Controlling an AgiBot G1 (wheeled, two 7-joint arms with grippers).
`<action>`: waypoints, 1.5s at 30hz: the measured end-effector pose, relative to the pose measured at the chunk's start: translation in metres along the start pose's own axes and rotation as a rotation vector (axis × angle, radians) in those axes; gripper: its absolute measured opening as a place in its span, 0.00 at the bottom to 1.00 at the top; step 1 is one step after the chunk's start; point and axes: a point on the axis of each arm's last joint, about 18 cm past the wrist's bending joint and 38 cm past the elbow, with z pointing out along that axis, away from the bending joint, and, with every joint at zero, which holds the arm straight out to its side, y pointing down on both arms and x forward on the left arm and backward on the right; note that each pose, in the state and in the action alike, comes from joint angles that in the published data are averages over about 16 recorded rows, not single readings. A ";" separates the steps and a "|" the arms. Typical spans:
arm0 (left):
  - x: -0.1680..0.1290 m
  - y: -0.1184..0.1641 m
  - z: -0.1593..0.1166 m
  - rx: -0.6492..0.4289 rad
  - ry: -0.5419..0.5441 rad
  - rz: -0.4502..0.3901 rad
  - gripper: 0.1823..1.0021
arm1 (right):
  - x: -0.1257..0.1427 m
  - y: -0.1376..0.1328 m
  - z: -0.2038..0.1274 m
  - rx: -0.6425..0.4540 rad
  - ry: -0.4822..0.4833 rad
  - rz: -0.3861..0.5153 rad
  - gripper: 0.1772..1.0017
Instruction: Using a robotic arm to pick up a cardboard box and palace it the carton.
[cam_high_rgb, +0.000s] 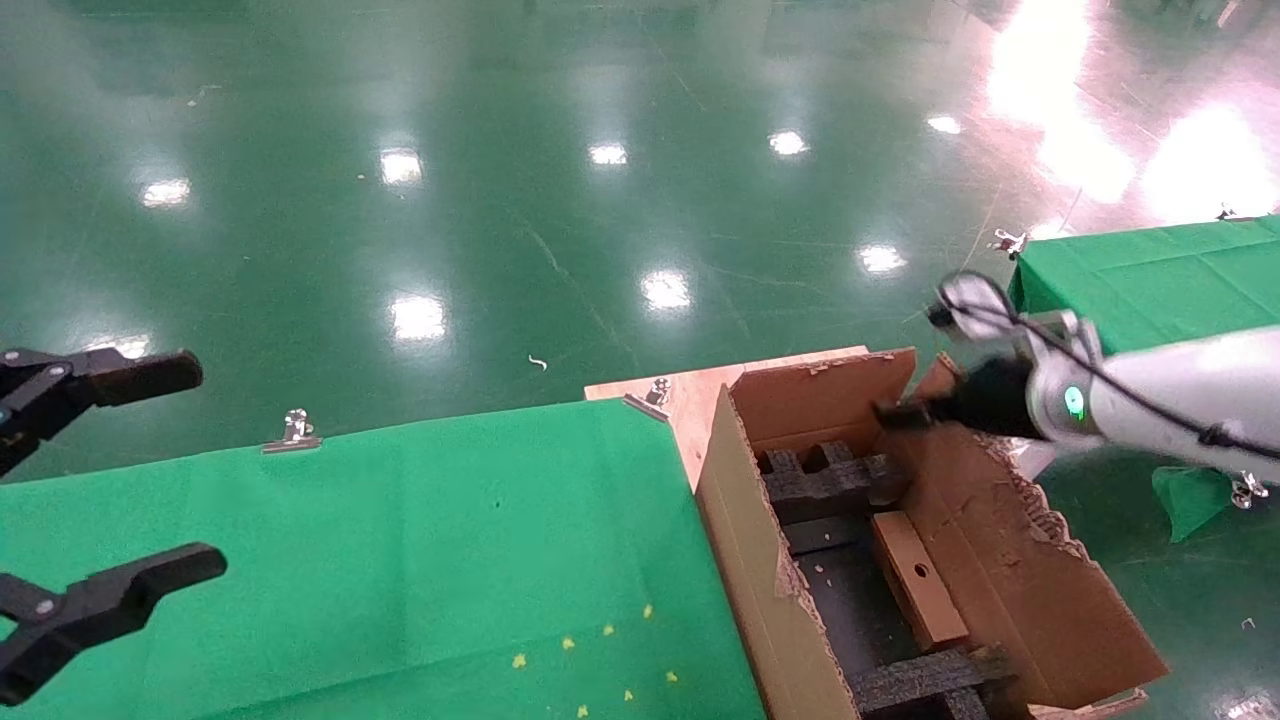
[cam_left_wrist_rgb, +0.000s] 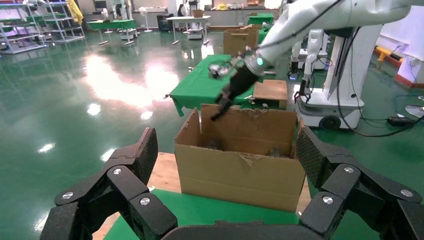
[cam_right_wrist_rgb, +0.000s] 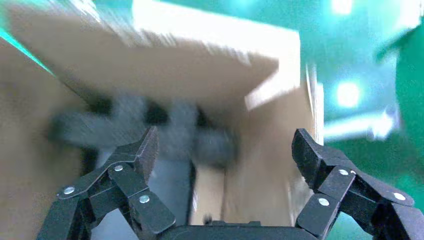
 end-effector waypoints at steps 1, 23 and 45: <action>0.000 0.000 0.000 0.000 0.000 0.000 1.00 | -0.004 -0.009 -0.006 0.023 -0.023 -0.012 0.92; 0.000 0.000 0.000 0.000 -0.001 0.000 1.00 | -0.075 -0.074 -0.107 0.237 -0.538 -0.123 1.00; 0.000 0.000 0.000 0.000 -0.001 0.000 1.00 | -0.111 -0.064 -0.111 0.303 -0.741 -0.260 1.00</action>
